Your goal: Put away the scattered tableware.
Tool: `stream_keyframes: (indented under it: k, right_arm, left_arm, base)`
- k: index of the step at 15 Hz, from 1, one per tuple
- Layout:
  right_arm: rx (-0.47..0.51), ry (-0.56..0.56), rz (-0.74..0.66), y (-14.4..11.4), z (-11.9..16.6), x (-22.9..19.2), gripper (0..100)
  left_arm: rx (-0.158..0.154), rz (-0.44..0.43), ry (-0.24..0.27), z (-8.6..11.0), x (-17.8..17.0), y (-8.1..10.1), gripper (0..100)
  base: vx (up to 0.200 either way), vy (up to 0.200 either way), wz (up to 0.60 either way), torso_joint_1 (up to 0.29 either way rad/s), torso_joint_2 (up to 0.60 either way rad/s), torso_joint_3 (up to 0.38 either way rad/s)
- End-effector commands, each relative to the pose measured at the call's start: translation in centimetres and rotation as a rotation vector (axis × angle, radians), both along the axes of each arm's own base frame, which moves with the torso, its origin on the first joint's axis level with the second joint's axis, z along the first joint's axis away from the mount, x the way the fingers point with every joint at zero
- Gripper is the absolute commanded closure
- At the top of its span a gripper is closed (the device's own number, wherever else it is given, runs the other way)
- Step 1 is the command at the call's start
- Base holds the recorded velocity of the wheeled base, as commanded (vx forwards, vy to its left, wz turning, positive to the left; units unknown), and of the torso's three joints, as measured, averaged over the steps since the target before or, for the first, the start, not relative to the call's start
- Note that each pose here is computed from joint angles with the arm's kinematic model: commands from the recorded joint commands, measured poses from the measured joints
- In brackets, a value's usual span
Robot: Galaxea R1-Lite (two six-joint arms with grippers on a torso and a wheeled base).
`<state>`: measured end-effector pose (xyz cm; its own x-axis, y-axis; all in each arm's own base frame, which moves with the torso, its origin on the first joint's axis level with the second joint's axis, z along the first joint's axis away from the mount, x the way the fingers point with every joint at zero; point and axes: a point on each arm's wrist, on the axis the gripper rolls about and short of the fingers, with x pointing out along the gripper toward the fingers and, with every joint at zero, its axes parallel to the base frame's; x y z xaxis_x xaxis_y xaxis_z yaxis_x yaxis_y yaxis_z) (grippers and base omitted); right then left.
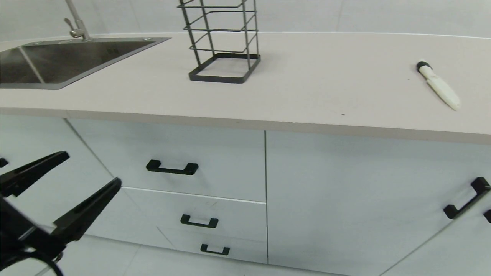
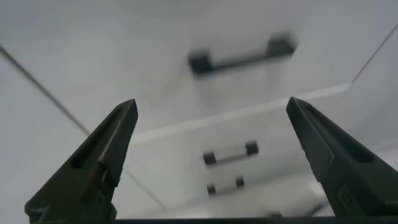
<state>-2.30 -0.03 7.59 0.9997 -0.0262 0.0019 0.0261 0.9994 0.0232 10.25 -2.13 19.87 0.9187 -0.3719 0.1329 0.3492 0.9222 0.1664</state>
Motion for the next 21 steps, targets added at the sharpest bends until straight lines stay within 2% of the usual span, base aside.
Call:
stream_keyframes:
  k: [1,2,3,5,6,8,12,14,15,20,21]
  right_arm:
    - [-0.002,0.002,0.000,0.0,0.0,0.0,0]
    - [0.000,0.002,0.000,0.0,0.0,0.0,0]
    - [-0.002,0.002,0.000,0.0,0.0,0.0,0]
    - [-0.002,0.002,0.002,0.0,0.0,0.0,0]
    - [-0.002,0.002,0.002,0.0,0.0,0.0,0]
    - [-0.002,0.003,0.002,0.0,0.0,0.0,0]
    - [-0.002,0.002,0.002,0.0,0.0,0.0,0]
    - [0.000,0.003,0.002,0.0,0.0,0.0,0]
    - [-0.002,0.002,0.002,0.0,0.0,0.0,0]
    - [-0.002,0.003,0.000,0.0,0.0,0.0,0]
    - [-0.003,0.004,0.000,0.0,0.0,0.0,0]
  left_arm:
    - [-0.024,0.072,-0.063,-2.0,-7.5,1.4,0]
    - [-0.037,0.069,0.033,-3.8,-9.2,1.5,0]
    - [-0.032,0.071,0.085,-5.2,-10.2,1.6,0]
    - [-0.034,0.092,0.123,-7.1,-11.3,1.8,0]
    - [-0.050,0.122,0.155,-8.7,-11.8,1.9,0]
    - [-0.058,0.147,0.208,-11.3,-12.0,1.9,0]
    - [-0.102,0.234,0.117,-11.8,-12.6,1.8,0]
    - [-0.111,0.338,0.112,-11.8,-12.5,2.1,0]
    - [-0.112,0.408,0.148,-12.2,-12.5,2.2,0]
    - [-0.137,0.409,0.158,-12.3,-12.5,2.2,0]
    - [-0.161,0.407,0.161,-12.3,-12.5,2.2,0]
  base:
    - [0.000,0.000,0.00,0.000,0.00,0.000]
    - [0.000,0.000,0.00,0.000,0.00,0.000]
    - [0.000,0.000,0.00,0.000,0.00,0.000]
    - [0.000,0.000,0.00,0.000,0.00,0.000]
    - [0.000,0.000,0.00,0.000,0.00,0.000]
    - [0.000,0.000,0.00,0.000,0.00,0.000]
    - [0.000,0.000,-0.45,0.004,0.00,0.003]
    - [0.000,0.000,0.00,0.000,0.00,0.000]
    - [0.000,0.000,0.00,0.000,0.00,0.000]
    - [0.000,0.000,0.00,0.000,0.00,0.000]
    - [0.000,0.000,0.00,0.000,0.00,0.000]
